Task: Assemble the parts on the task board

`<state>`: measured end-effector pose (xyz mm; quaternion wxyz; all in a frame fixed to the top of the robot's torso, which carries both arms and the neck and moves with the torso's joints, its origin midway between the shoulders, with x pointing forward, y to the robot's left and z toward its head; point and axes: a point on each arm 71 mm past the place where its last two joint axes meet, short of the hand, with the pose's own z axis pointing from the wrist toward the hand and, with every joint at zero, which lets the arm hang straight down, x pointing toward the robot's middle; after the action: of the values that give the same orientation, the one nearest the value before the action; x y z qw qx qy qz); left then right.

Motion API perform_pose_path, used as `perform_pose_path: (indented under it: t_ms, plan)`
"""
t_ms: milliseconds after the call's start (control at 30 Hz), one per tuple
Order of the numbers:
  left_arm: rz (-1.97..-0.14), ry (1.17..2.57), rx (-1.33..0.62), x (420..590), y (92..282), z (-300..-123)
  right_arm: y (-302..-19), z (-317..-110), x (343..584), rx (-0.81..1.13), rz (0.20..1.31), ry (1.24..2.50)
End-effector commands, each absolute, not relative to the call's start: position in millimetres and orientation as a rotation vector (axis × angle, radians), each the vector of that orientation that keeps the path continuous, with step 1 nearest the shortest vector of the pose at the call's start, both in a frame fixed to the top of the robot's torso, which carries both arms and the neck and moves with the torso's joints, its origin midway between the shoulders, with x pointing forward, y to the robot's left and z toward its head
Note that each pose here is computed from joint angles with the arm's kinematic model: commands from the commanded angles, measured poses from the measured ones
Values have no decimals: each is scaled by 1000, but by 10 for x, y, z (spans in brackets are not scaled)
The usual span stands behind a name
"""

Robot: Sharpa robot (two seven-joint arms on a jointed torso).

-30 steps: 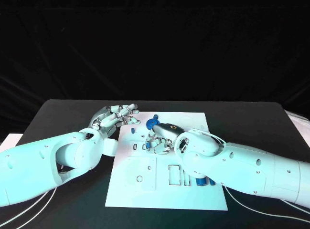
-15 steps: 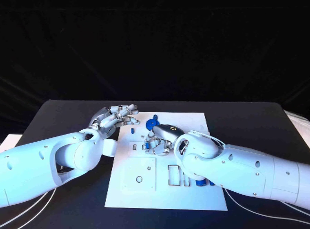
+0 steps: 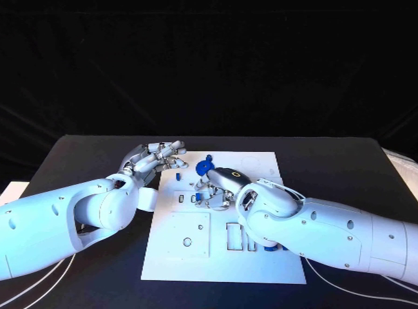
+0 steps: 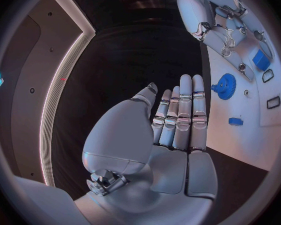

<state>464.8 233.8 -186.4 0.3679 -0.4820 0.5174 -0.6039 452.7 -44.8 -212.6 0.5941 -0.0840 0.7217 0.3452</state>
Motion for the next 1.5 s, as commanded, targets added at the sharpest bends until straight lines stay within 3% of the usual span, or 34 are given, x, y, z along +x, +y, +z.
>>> perform_pose_path:
  t_ms: [33, 200, 367, 467, 600, 800, 1000, 1200, 1500]
  plan:
    - [-1578, 1329, -1228, 4647, 2320, -1851, -454, -2047, 4479, -198, 898, 1588]
    - [-1551, 1327, -1237, 4652, 2366, -1860, -540, -1931, 4407, -228, 1051, 1523]
    - [-1510, 1367, -1221, 4658, 2403, -1882, -674, -1788, 4380, -247, 1135, 1494]
    - [-1474, 1468, -1180, 4645, 2395, -1916, -818, -1681, 4360, -254, 1181, 1513]
    - [-1346, 1709, -1114, 4601, 2369, -2017, -1122, -1514, 4356, -192, 1215, 1548]
    - [-1127, 1975, -951, 4605, 2377, -2000, -1635, -1264, 4502, 37, 1210, 1529]
    - [-810, 2178, -695, 4750, 2464, -1796, -2014, -1112, 4590, 200, 1181, 1479]
    - [-562, 2248, -419, 4831, 2396, -1652, -2127, -1084, 4647, 273, 1161, 1465]
    - [-380, 2260, -260, 4978, 2178, -1659, -2152, -1100, 4694, 305, 1145, 1477]
